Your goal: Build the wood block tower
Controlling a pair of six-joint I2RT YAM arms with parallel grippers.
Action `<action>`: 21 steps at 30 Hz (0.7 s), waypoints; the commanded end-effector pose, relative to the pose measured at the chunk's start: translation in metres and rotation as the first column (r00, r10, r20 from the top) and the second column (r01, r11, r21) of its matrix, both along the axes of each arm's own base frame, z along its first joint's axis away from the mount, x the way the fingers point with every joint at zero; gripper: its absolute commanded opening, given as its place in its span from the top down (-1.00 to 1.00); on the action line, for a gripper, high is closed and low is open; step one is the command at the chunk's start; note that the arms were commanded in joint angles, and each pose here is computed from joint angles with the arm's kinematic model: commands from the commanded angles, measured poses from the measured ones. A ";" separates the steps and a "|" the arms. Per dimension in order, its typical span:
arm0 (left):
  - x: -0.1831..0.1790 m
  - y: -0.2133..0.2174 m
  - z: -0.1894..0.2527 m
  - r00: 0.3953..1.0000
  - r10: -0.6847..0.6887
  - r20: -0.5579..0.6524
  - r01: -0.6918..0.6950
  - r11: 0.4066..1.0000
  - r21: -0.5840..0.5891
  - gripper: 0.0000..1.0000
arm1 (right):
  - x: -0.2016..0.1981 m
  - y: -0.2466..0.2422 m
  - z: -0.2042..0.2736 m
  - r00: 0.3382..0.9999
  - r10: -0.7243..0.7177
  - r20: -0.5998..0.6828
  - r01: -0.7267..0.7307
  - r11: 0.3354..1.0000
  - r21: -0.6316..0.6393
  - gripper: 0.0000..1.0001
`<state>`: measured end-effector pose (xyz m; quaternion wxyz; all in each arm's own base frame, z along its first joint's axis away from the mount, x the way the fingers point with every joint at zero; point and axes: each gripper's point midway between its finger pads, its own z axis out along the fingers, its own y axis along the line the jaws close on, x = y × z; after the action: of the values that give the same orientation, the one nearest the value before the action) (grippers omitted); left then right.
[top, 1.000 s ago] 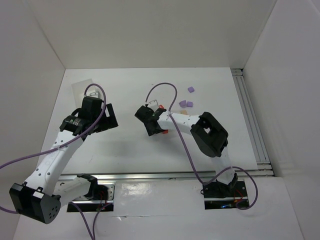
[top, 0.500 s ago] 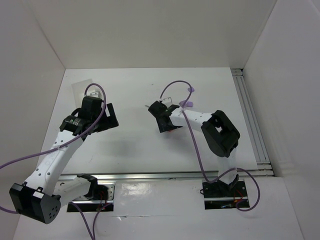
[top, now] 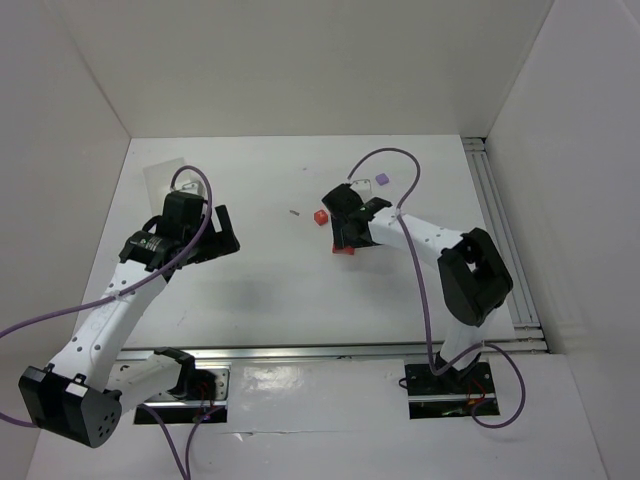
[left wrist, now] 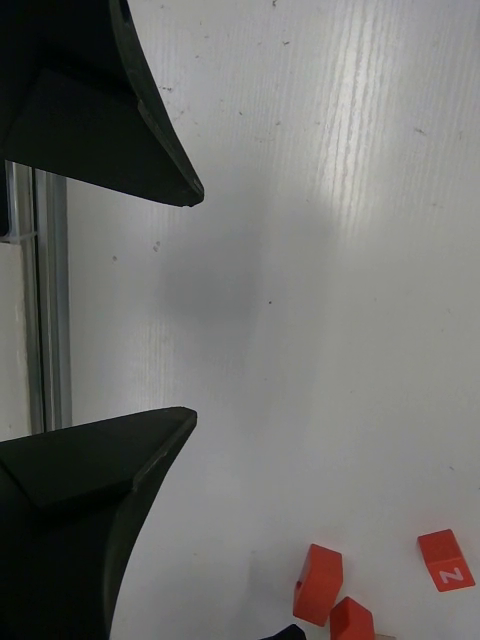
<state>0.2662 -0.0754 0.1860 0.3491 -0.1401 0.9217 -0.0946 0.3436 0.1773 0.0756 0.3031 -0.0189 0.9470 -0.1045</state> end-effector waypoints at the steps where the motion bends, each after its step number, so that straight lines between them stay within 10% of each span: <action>1: 0.005 -0.004 0.012 0.999 -0.022 0.044 0.023 1.000 -0.020 -0.89 | 0.001 0.027 0.027 0.998 0.015 0.058 -0.024 0.988 0.154 -0.88; 17: 0.007 -0.001 0.009 0.999 -0.016 0.039 0.016 1.000 0.001 -0.89 | 0.021 0.061 0.015 0.998 0.005 0.064 -0.020 0.971 0.240 -0.98; 21: 0.008 -0.001 0.013 0.999 -0.016 0.048 0.016 1.000 -0.001 -0.89 | 0.038 0.074 0.032 0.994 0.021 0.111 -0.050 0.964 0.260 -0.68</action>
<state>0.2658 -0.0769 0.1861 0.3477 -0.1378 0.9222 -0.0985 0.3560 0.2294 0.0734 0.3032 0.0013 0.9529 -0.0059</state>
